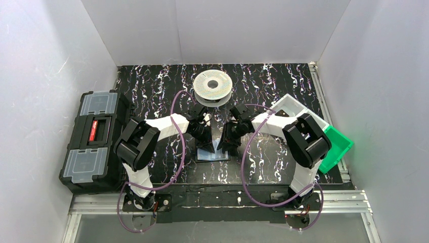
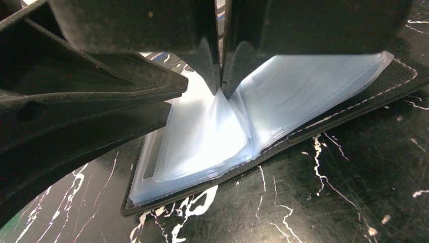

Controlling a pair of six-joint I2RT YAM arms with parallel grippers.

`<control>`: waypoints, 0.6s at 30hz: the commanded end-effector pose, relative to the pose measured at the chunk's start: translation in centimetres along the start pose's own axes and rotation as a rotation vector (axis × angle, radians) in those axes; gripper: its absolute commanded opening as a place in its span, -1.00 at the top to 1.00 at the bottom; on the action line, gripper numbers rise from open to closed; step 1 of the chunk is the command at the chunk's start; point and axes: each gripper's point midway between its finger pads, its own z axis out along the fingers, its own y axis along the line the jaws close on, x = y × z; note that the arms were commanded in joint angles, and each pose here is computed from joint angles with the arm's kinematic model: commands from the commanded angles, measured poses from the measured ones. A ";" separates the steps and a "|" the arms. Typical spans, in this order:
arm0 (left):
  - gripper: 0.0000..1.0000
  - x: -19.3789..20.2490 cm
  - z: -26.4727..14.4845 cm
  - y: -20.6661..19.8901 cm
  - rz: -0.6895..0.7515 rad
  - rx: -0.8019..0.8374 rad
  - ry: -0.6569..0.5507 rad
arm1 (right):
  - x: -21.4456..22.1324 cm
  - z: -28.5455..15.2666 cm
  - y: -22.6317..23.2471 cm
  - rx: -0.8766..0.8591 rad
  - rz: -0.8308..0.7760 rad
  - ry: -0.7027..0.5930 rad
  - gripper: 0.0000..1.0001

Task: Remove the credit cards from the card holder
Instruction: Remove the credit card from the card holder.

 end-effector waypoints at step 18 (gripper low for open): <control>0.28 0.4 -4.5 -0.7 0.048 -0.046 -0.055 | -0.6 -0.1 1.2 -0.007 -0.042 -0.038 0.97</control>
